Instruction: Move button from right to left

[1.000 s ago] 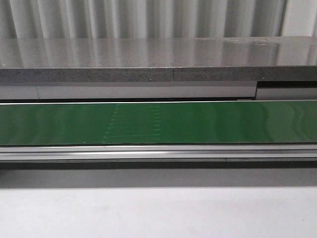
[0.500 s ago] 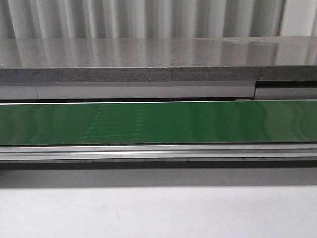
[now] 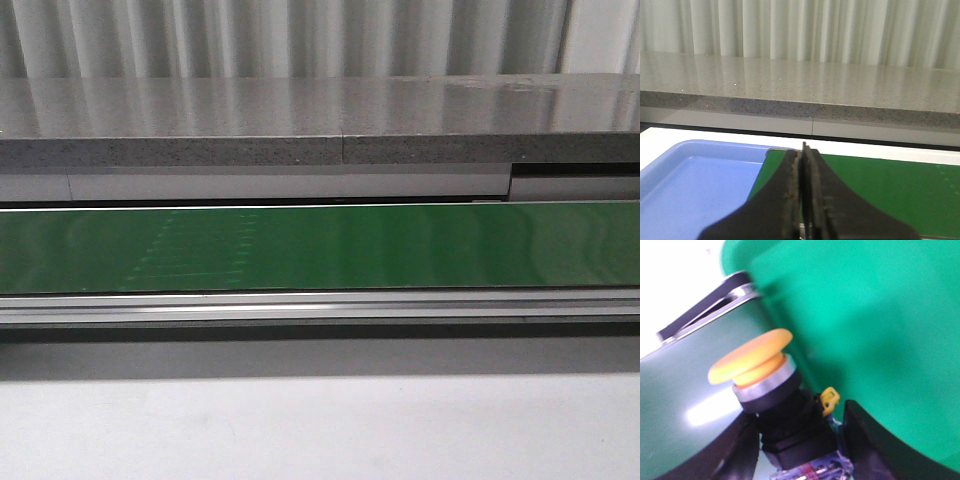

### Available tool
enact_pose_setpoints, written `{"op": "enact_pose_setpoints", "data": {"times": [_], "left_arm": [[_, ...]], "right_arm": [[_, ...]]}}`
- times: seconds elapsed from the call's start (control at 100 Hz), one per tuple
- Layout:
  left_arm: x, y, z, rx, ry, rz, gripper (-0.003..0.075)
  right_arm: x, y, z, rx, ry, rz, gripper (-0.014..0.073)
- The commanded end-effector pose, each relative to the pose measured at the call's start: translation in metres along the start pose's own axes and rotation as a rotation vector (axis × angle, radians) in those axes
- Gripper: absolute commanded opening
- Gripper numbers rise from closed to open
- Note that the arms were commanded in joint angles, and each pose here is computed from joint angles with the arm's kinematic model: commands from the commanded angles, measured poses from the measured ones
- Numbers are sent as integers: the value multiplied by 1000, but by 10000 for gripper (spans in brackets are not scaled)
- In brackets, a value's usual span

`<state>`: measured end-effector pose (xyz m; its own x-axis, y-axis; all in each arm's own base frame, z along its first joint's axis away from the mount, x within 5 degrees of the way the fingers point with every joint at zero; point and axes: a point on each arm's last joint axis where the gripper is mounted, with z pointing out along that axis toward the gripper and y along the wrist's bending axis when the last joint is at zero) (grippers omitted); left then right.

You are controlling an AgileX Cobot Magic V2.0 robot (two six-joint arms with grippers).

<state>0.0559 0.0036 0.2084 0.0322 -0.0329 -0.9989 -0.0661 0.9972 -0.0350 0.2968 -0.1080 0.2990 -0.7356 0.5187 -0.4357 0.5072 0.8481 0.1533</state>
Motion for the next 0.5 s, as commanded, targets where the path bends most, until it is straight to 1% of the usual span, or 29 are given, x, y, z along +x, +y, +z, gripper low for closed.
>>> {"op": "enact_pose_setpoints", "data": {"times": [0.0,0.08,0.21,0.34,0.49], "left_arm": [[-1,0,-2,1,-88,-20,-20],[-1,0,-2,1,-88,-20,-20],[-1,0,-2,1,-88,-20,-20],[-1,0,-2,1,-88,-20,-20],[-1,0,-2,1,-88,-20,-20]], "right_arm": [[1,19,-23,-48,-56,-22,59],[11,34,-20,-66,-13,-37,59],[25,46,-9,-80,22,-40,59],[34,49,3,-91,20,-43,59],[38,48,21,-75,61,-40,60]]}}
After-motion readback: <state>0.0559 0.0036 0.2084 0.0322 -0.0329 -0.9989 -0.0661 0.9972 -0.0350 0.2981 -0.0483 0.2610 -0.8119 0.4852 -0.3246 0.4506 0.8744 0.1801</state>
